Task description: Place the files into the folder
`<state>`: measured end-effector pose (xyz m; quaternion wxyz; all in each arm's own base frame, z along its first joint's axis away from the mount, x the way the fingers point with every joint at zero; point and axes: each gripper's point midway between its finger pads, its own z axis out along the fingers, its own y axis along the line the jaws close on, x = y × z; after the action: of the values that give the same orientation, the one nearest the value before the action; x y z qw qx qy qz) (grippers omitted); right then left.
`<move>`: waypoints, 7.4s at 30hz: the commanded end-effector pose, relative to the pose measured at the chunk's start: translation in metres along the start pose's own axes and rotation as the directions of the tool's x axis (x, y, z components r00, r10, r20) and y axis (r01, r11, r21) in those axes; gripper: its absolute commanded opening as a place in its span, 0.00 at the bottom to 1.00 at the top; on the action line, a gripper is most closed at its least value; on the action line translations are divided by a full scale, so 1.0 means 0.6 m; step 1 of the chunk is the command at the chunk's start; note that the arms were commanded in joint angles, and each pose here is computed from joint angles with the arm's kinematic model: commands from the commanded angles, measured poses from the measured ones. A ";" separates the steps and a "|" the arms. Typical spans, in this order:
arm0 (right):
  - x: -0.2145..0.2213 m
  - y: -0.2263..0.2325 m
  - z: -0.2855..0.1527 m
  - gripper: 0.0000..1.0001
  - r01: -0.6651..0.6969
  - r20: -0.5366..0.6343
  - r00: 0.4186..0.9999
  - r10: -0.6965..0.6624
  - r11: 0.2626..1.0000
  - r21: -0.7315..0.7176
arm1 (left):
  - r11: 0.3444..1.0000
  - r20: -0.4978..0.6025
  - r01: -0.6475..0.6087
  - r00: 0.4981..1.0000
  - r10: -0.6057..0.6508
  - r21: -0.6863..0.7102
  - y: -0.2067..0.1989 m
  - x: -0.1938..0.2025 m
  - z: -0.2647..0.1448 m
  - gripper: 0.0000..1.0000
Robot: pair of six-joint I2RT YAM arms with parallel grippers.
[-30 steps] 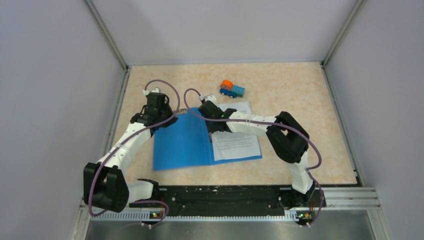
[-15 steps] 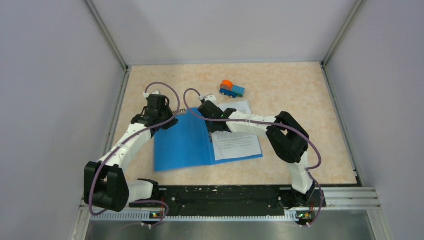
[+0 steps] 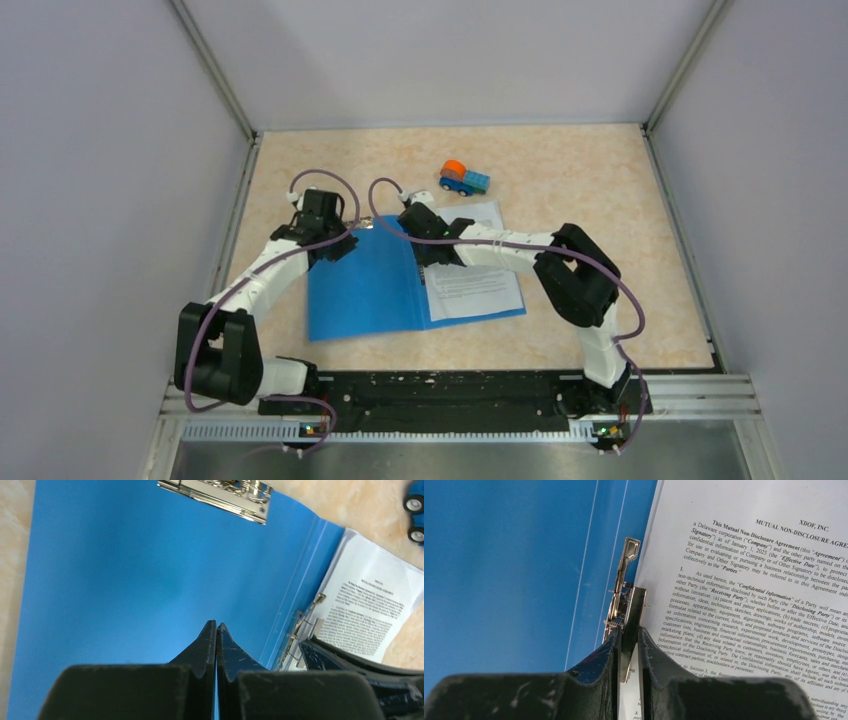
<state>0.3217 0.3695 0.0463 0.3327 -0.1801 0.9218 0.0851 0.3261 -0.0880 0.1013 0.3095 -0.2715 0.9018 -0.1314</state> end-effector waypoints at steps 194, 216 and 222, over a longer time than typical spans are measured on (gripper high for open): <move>-0.043 0.036 -0.118 0.18 0.110 0.280 0.959 -0.051 0.973 -0.201 | 0.993 -0.545 -0.076 0.830 0.116 0.096 -0.122 0.220 0.170 0.00; -0.018 0.048 -0.096 0.13 0.252 0.244 0.946 -0.215 0.958 -0.134 | 0.993 -0.549 -0.081 0.828 0.115 0.087 -0.117 0.223 0.176 0.00; -0.007 0.048 -0.097 0.10 0.270 0.229 0.944 -0.236 0.955 -0.126 | 0.994 -0.552 -0.081 0.827 0.111 0.078 -0.113 0.225 0.179 0.00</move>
<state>0.2802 0.3695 0.0841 0.4116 -0.3007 0.8502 0.1321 0.3480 -0.2533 0.0250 0.0708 -0.1531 0.9413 -0.2926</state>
